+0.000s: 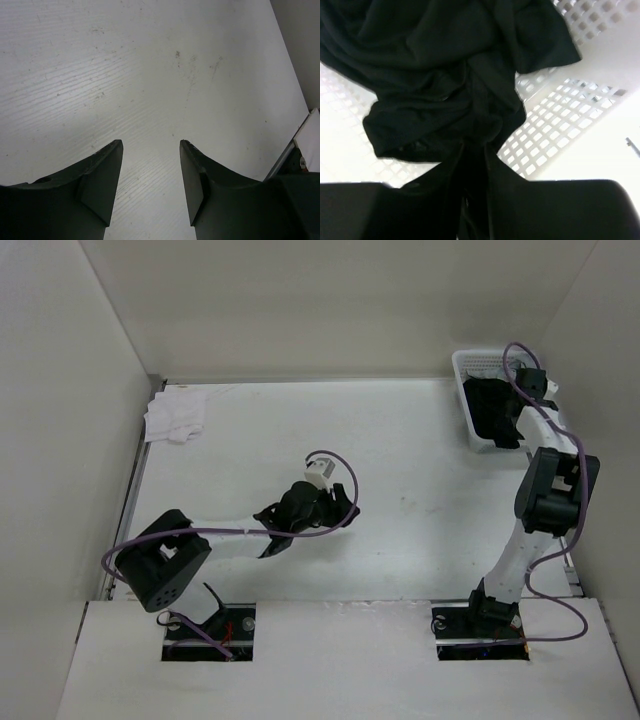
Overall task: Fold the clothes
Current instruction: Grab the tank top from the pile
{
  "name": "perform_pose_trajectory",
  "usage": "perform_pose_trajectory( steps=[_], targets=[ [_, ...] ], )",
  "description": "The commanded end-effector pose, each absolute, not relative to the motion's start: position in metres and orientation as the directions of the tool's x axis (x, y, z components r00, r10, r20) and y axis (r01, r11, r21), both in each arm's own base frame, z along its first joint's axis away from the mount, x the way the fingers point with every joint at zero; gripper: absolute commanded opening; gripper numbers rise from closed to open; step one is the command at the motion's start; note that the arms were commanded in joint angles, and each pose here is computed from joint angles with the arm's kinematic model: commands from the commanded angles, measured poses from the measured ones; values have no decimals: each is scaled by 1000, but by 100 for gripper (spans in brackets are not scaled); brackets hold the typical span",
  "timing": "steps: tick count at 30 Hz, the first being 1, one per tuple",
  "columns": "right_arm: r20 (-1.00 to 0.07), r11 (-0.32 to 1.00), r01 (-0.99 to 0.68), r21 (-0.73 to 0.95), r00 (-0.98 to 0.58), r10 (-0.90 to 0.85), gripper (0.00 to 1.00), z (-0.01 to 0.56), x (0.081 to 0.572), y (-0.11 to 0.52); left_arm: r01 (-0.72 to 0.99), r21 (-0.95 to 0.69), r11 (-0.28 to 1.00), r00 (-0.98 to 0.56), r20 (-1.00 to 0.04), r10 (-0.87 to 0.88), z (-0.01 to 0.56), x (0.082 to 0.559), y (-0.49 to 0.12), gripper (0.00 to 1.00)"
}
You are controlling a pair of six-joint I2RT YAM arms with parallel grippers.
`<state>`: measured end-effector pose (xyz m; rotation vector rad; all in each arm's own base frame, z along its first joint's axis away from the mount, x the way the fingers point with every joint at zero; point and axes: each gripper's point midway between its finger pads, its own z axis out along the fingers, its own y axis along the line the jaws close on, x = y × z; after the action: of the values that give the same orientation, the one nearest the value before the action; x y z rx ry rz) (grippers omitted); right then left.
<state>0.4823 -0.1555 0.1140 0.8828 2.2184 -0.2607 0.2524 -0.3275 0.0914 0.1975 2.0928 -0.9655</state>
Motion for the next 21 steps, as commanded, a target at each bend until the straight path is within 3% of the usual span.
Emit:
perform_pose_trajectory(
  steps=[1,3,6,9,11,16,21],
  targets=[
    [-699,735,664,135,-462,546,6,131,488,-151,457,-600,657,-634,-738,-232,113,256,-329,48],
    [-732,710,675,200,-379,566,0,153,489,-154,458,-600,656,-637,-736,-229,111,256,-330,48],
    [-803,684,632,364,-159,574,0,227,488,-157,452,-604,657,-641,-732,-232,109,258,-330,48],
    [-824,705,457,542,122,554,0,341,469,-140,449,-604,659,-643,-730,-232,107,259,-330,48],
    [-802,723,349,596,222,554,0,392,452,-125,436,-608,664,-643,-726,-243,105,262,-328,47],
    [-732,777,39,628,370,572,0,508,393,-54,388,-620,681,-636,-716,-289,102,273,-314,47],
    [-675,770,-289,568,371,637,0,587,334,31,310,-634,708,-598,-709,-373,106,293,-285,47]
  ],
)
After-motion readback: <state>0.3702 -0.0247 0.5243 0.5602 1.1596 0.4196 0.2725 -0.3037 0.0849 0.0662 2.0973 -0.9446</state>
